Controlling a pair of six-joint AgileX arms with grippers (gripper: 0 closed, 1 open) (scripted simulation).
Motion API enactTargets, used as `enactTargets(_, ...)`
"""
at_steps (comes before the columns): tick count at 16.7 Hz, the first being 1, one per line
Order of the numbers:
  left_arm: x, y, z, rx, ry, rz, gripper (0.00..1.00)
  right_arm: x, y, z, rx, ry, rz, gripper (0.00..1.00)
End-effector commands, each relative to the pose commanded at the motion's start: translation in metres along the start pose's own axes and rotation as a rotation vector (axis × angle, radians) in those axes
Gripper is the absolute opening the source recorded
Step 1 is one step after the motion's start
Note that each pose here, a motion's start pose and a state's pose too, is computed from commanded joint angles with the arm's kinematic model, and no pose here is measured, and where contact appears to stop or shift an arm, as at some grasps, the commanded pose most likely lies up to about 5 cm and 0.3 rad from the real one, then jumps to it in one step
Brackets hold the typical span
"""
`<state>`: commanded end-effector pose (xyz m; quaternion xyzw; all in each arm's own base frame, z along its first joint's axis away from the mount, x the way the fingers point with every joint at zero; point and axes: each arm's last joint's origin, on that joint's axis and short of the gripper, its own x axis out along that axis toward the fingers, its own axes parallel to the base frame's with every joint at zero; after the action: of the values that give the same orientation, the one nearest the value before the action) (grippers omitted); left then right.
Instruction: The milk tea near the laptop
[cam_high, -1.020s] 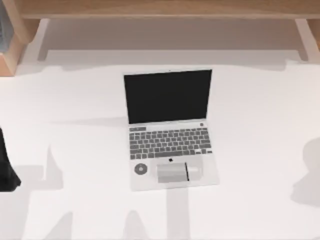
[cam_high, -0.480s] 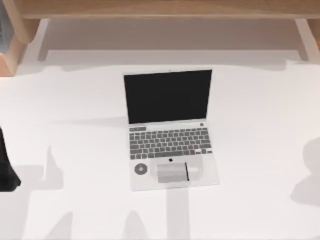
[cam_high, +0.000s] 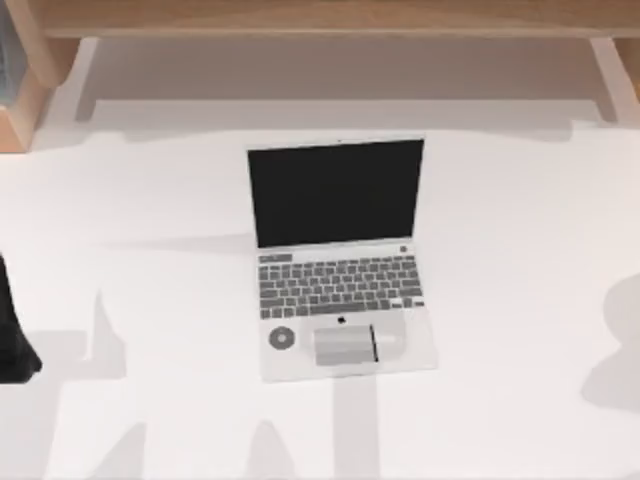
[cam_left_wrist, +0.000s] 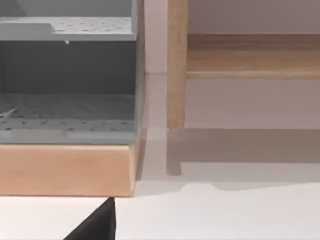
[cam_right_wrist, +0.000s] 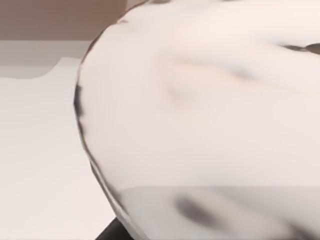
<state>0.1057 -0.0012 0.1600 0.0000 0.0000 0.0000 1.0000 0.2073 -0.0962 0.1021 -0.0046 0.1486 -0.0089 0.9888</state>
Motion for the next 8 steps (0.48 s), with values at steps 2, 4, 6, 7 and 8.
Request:
enactTargets(2,0.0000,0.0000,0.0000,0.000,0.000,0.000,1.00,0.0000,0.0000,0.0000,0.000,0.000,0.000,0.00)
enactTargets(4,0.0000,0.0000,0.0000,0.000,0.000,0.000,1.00,0.0000,0.0000,0.0000,0.000,0.000,0.000,0.00)
enactTargets(6,0.0000,0.0000,0.0000,0.000,0.000,0.000,1.00,0.0000,0.0000,0.0000,0.000,0.000,0.000,0.00)
enactTargets(7,0.0000,0.0000,0.0000,0.000,0.000,0.000,1.00,0.0000,0.0000,0.0000,0.000,0.000,0.000,0.00)
enactTargets(8,0.0000,0.0000,0.0000,0.000,0.000,0.000,1.00,0.0000,0.0000,0.0000,0.000,0.000,0.000,0.00)
